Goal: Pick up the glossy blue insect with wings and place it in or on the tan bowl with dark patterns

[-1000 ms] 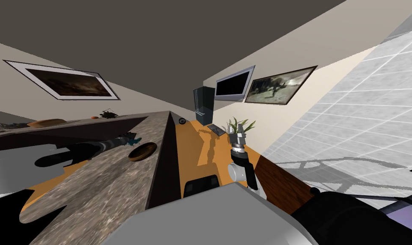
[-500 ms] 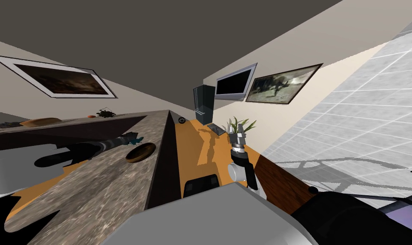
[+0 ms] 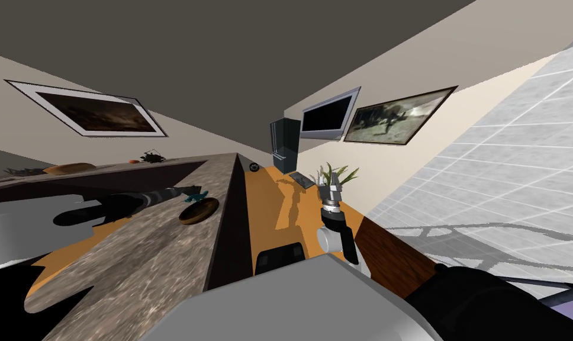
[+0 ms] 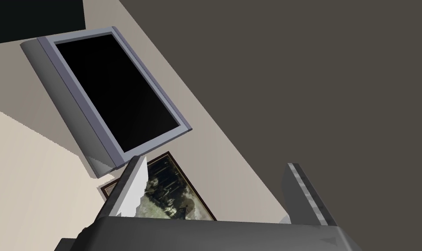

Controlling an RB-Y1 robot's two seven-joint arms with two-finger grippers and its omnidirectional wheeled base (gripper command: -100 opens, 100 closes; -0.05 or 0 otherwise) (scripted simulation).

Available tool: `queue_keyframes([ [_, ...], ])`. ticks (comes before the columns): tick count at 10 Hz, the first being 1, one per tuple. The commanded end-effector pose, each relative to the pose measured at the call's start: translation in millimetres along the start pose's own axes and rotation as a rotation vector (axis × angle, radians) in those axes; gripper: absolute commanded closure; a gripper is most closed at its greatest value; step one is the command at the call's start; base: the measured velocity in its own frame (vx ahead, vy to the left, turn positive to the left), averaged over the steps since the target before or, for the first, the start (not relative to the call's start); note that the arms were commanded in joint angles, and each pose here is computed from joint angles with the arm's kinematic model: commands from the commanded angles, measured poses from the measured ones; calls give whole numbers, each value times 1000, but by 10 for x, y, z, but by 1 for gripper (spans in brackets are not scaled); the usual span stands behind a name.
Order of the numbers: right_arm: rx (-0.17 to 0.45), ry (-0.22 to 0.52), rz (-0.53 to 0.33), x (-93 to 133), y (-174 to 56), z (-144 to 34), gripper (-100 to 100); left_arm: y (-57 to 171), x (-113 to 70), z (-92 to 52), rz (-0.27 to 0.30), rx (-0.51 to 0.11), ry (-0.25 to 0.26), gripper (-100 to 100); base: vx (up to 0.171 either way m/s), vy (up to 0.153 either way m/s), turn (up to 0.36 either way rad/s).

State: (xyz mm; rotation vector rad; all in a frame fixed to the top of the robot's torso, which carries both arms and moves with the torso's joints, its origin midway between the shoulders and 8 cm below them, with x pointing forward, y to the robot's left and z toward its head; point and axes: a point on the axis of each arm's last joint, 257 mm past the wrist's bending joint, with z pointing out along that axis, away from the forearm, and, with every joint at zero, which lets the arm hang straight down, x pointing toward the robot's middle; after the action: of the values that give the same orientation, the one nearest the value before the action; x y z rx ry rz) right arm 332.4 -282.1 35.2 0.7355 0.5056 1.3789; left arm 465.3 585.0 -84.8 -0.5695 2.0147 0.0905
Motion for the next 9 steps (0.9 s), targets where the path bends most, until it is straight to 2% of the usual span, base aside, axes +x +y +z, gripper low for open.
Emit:
queue_keyframes([
  [1,0,0,0,0,0,0,0,-99,-55,-26,12,5,0,-100,-2,28,40],
  [2,0,0,0,0,0,0,0,-189,-98,-48,16,10,0,-100,10,-6,34],
  [5,0,0,0,0,0,0,0,-189,-98,-48,16,10,0,-100,3,-1,8],
  [7,0,0,0,0,0,0,0,-461,-206,-119,27,26,3,-100,21,-5,71],
  [9,0,0,0,0,0,0,0,-550,-234,-143,32,31,5,-100,11,-3,37],
])
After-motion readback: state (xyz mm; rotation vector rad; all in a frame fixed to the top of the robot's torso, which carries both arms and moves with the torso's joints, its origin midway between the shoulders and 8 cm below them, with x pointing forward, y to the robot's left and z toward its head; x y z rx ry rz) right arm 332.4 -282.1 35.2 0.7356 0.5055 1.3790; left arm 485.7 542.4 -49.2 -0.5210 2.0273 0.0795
